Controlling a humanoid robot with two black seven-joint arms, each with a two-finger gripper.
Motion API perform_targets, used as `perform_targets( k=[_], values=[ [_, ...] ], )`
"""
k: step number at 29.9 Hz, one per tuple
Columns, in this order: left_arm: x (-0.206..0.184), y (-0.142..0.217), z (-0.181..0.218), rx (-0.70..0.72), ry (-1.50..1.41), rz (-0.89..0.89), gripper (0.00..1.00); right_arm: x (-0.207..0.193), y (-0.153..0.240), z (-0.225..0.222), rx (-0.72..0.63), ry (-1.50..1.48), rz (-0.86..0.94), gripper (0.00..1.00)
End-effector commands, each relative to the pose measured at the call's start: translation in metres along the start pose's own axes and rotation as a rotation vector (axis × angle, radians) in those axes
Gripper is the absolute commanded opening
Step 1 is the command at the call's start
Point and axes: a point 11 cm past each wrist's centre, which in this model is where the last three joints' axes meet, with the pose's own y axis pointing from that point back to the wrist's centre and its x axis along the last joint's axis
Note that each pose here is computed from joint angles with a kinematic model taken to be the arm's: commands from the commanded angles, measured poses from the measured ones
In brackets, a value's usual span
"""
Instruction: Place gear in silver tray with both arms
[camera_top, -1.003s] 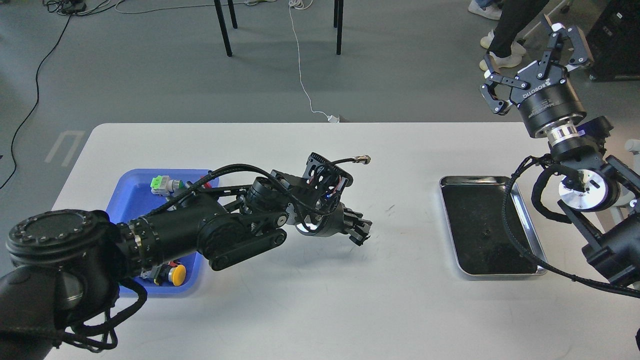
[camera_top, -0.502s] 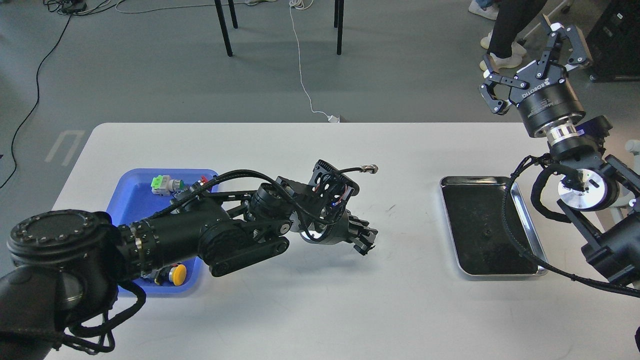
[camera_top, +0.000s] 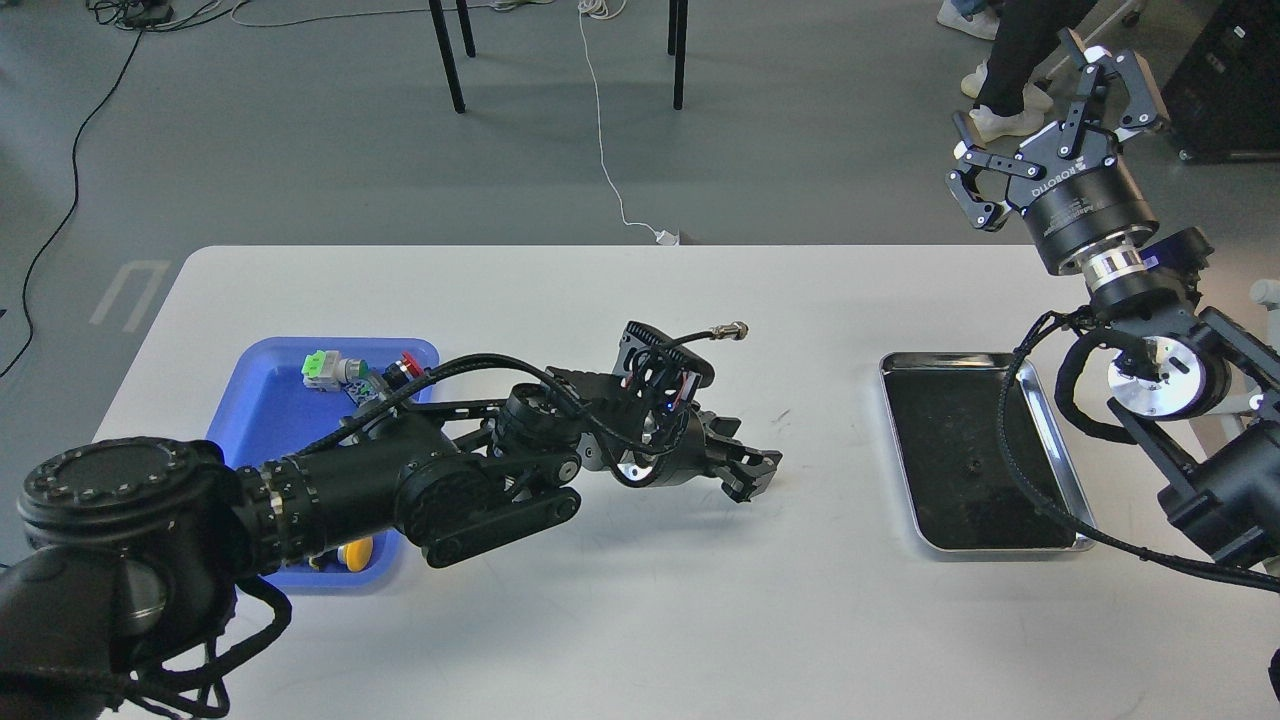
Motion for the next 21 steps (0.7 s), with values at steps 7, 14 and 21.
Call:
perform_targets(
  k=[7,14,21],
  values=[
    [0.080,0.036,-0.031,-0.131,0.745,0.345,0.92,0.012,0.013,-0.036,-0.030,0.149,-0.035,0.99],
    [0.101,0.108,-0.120,-0.178,1.317,0.579,0.96,0.008,0.022,-0.035,-0.144,0.344,-0.139,0.99],
    [0.124,0.157,-0.163,-0.383,1.660,0.780,0.97,-0.015,0.015,0.003,-0.385,0.642,-0.341,0.99]
  ],
)
